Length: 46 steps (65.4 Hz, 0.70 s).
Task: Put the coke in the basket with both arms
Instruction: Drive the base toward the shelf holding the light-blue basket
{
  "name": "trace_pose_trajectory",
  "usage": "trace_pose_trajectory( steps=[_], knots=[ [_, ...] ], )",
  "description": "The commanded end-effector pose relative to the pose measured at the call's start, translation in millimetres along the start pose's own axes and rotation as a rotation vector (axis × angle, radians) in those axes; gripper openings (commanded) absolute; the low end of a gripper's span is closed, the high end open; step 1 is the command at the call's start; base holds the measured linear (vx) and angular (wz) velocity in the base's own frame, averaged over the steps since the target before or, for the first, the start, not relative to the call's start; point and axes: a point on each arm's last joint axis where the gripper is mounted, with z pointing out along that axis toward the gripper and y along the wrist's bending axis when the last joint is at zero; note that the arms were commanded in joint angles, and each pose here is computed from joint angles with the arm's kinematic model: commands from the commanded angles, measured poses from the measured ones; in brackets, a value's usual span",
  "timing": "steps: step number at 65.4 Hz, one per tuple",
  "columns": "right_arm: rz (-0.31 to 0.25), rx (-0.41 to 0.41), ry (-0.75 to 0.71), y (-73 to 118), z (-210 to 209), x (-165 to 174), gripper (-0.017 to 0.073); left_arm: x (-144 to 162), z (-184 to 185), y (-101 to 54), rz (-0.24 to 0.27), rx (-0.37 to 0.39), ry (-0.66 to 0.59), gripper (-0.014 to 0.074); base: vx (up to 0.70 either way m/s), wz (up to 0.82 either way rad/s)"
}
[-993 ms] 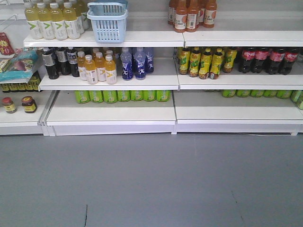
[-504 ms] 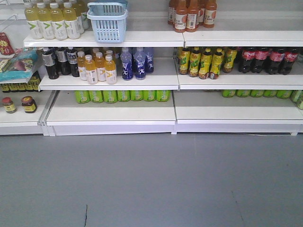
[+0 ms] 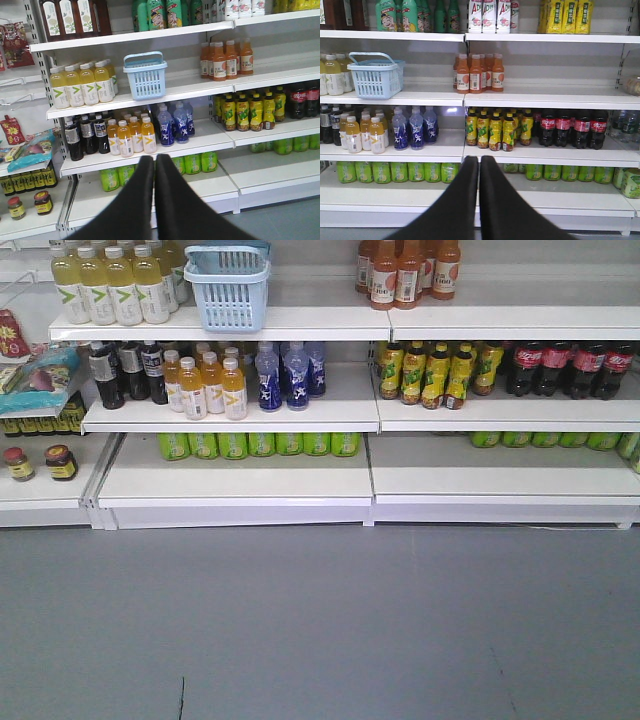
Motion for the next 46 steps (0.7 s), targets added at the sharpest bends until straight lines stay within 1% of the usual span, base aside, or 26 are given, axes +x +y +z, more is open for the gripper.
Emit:
trace_pose_trajectory(
  steps=[1, 28, 46],
  knots=[
    [-0.015, 0.000, -0.077, 0.3, -1.3, -3.7, -0.0005, -7.8, -1.7, -1.1, -0.021, 0.013, -0.089, -0.0006, 0.05, 0.00],
    [-0.015, 0.000, -0.076, 0.3, -1.3, -3.6, -0.0005, -7.8, -1.7, -1.1, -0.021, 0.013, -0.089, -0.0006, 0.07, -0.01],
    [-0.015, 0.000, -0.076, 0.3, -1.3, -3.6, -0.0005, -7.8, -1.7, -1.1, -0.021, 0.013, -0.089, -0.0006, 0.07, 0.10]
  ],
)
